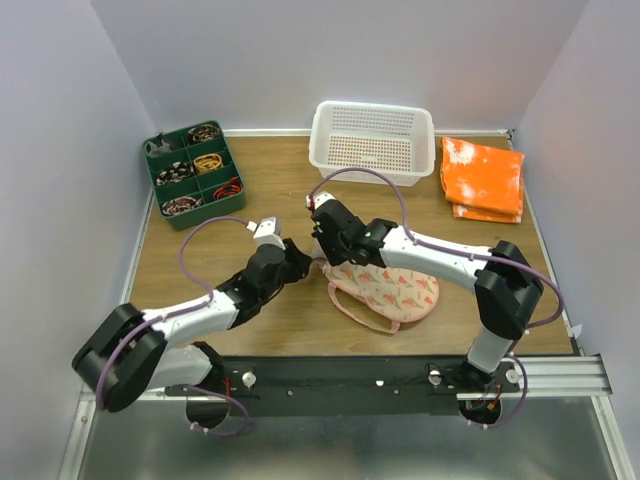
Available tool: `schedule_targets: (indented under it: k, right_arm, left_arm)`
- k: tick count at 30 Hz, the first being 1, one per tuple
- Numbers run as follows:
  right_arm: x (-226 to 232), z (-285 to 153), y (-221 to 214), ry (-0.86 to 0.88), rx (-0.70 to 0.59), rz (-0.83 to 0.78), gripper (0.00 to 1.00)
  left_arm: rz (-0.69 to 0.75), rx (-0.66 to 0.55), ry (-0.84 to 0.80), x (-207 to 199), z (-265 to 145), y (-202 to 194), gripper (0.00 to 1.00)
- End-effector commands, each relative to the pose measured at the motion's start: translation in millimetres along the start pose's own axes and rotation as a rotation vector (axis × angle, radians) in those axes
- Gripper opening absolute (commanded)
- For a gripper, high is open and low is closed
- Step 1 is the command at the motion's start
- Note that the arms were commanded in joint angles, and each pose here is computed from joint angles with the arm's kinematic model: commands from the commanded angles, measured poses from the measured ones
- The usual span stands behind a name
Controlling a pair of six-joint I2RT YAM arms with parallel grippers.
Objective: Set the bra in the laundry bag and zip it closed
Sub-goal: Zip the zipper on the laundry bag.
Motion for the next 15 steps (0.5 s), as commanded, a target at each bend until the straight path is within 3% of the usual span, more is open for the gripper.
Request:
schedule_targets:
  k: [1,8,12,15]
  right_arm:
    - [6,-13,5,0.041,-0.040,0.043,0.15]
    - [5,-19,3,0.038,-0.050,0.064,0.15]
    - [5,-18,3,0.036,-0.048,0.062,0.14]
    - [5,-18,3,0.035,-0.051,0.064,0.15]
  left_arm:
    - [-0.036,0.093,0.013,-2,22,-6,0.57]
    - [-0.179,0.117,-0.111,-16,35,9,0.59]
    - [-0.238,0.156,-0.172,-23,38,6,0.39]
    - [-0.254,0.205,-0.184,-24,42,-2,0.34]
Point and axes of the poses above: each gripper's point midway between its finger pads, its own z axis out along the fingers, its own x axis along the line the jaws close on, y = z × x, the point moved 3 cm from there along -z, back along the fingers, and after that the axes turned 14 degrees about -z, right-handed, at the moved point
